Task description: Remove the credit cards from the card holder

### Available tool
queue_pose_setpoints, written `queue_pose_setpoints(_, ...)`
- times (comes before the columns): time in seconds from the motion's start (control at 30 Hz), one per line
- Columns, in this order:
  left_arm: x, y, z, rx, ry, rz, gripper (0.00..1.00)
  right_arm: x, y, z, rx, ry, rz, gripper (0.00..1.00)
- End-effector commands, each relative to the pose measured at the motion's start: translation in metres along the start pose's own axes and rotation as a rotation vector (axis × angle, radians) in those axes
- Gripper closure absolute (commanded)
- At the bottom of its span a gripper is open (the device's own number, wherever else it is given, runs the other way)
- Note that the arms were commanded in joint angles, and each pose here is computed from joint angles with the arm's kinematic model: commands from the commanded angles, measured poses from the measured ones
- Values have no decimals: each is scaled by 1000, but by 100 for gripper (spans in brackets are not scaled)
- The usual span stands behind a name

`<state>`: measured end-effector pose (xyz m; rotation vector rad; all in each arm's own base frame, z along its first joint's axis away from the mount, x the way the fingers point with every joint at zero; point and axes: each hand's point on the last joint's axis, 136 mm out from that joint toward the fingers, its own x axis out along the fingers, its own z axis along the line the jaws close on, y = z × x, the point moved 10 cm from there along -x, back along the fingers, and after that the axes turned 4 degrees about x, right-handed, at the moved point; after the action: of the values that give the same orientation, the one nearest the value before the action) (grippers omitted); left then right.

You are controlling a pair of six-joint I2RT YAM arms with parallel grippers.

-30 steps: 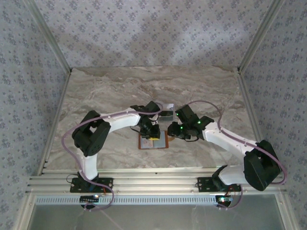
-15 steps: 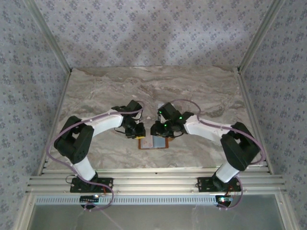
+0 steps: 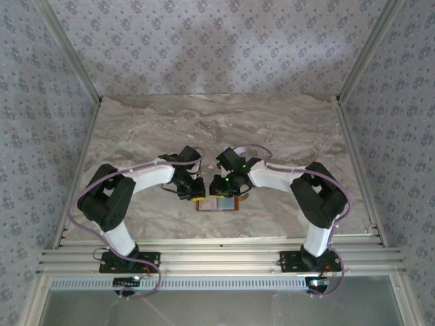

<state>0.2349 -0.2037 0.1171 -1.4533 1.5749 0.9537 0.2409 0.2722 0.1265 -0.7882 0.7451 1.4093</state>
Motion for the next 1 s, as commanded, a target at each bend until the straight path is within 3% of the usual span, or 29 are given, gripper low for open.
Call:
queue_pose_setpoints(0.0, 6, 2, 8, 0, -68, 28, 85, 8, 1, -13, 8, 33, 29, 76)
queue_pose_setpoints(0.23, 10, 6, 16, -4, -117, 55, 85, 18, 4, -25, 20, 61, 46, 76)
queue_pose_setpoints(0.6, 13, 12, 20, -21, -120, 64, 86, 27, 8, -34, 26, 75, 68, 87)
queue_pose_setpoints(0.97, 8, 16, 22, -22, -141, 54, 81, 10, 8, -43, 5, 229, 10, 94)
